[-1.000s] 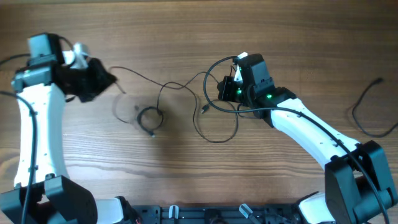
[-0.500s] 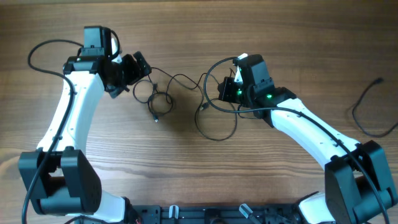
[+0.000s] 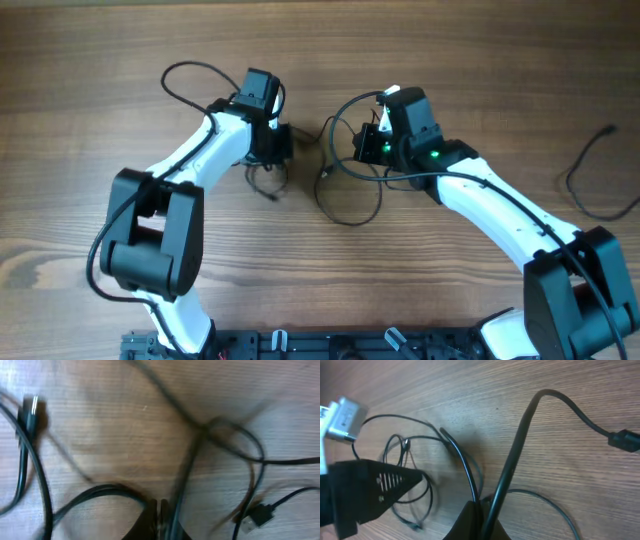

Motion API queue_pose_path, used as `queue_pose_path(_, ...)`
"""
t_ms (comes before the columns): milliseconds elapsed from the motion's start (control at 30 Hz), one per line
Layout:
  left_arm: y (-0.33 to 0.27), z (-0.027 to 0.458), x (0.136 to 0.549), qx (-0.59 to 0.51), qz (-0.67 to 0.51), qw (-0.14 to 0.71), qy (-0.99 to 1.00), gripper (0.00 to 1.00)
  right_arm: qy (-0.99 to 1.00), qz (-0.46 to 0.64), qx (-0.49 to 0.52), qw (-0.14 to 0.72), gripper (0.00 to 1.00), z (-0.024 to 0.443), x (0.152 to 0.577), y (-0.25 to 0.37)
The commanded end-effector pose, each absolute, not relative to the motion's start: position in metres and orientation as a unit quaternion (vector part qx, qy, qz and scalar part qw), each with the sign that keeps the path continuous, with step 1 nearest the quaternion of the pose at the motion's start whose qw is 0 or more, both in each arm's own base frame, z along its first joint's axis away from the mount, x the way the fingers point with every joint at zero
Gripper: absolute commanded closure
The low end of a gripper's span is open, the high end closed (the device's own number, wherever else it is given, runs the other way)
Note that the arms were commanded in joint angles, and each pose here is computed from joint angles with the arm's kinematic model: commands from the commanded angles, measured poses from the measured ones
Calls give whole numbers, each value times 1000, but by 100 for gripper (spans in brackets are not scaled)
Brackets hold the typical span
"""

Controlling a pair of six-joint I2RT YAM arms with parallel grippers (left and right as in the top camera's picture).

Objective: Untangle cables

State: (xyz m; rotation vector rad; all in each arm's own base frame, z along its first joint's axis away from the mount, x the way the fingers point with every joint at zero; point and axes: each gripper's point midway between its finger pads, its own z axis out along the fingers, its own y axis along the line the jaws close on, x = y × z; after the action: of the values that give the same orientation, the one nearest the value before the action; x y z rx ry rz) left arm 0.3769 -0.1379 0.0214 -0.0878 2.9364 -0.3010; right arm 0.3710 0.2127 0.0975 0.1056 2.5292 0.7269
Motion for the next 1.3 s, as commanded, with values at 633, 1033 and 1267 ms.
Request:
queue_pose_path(633,0,18,331,-252,87,27,963,96,721,70,253,642,95,407,403,-201)
queue_pose_path(1033,-25,16,345,-248,25,40,968,93,590,245,94,763,95,537,427,-120)
queue_pose_path(1267,-26,16,344,-247,21,38,968,89,620,98,562,539,95,344,422,-240)
